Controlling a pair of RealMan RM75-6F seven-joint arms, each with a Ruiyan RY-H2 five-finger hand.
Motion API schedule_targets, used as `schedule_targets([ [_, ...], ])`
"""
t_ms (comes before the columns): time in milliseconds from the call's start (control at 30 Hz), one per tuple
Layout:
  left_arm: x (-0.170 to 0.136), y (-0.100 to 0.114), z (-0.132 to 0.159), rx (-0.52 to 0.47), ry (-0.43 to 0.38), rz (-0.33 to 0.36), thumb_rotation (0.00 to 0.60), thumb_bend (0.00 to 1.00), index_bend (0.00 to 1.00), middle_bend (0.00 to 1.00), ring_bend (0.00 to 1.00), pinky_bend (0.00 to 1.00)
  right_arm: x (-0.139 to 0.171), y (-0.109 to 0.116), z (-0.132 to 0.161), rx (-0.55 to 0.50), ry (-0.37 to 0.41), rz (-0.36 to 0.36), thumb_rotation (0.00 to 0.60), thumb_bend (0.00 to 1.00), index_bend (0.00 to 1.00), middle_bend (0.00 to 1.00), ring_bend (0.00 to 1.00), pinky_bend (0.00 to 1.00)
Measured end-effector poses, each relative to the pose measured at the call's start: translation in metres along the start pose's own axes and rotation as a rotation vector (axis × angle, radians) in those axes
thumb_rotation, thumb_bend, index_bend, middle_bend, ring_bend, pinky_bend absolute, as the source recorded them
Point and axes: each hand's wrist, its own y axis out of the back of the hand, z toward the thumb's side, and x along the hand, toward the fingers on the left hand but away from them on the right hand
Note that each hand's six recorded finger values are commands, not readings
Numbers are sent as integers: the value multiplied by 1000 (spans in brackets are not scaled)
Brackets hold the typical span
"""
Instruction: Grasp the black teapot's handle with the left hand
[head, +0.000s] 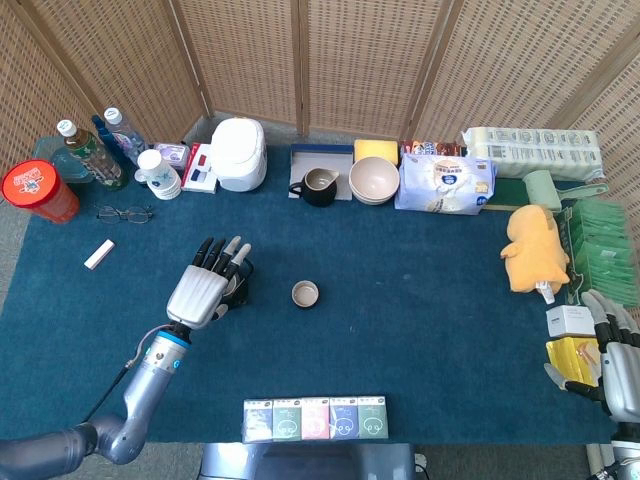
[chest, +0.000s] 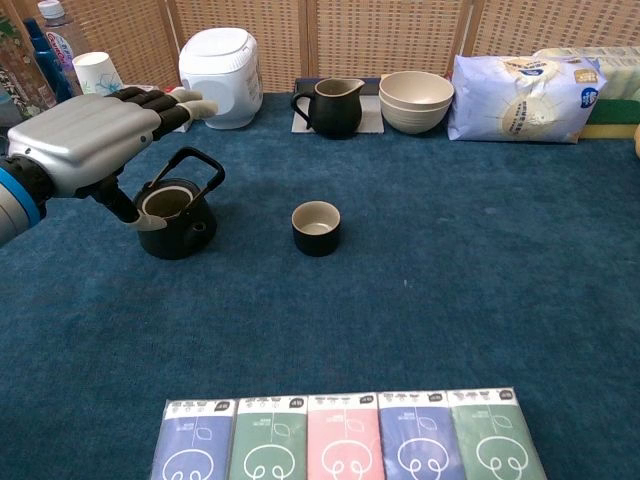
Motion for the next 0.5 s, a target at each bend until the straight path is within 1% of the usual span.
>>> schedule_targets([
  [100, -1, 7, -12, -2, -19, -17, 600, 124, 0, 0, 0, 36, 0, 0, 0, 2, 1, 1, 600, 0, 0, 0, 0, 0],
  [267, 4, 30, -41, 3, -22, -28, 600, 124, 0, 0, 0, 36, 0, -3, 1, 9, 3, 9, 600, 0, 0, 0, 0, 0],
  [367, 15, 40, -45, 8, -28, -40, 600, 124, 0, 0, 0, 36, 0, -3, 2, 14, 5, 9, 600, 0, 0, 0, 0, 0],
  [500, 32, 49, -41, 5, -38, -50, 600, 125, 0, 0, 0, 35, -1, -4, 1, 16, 2, 10, 600, 0, 0, 0, 0, 0],
])
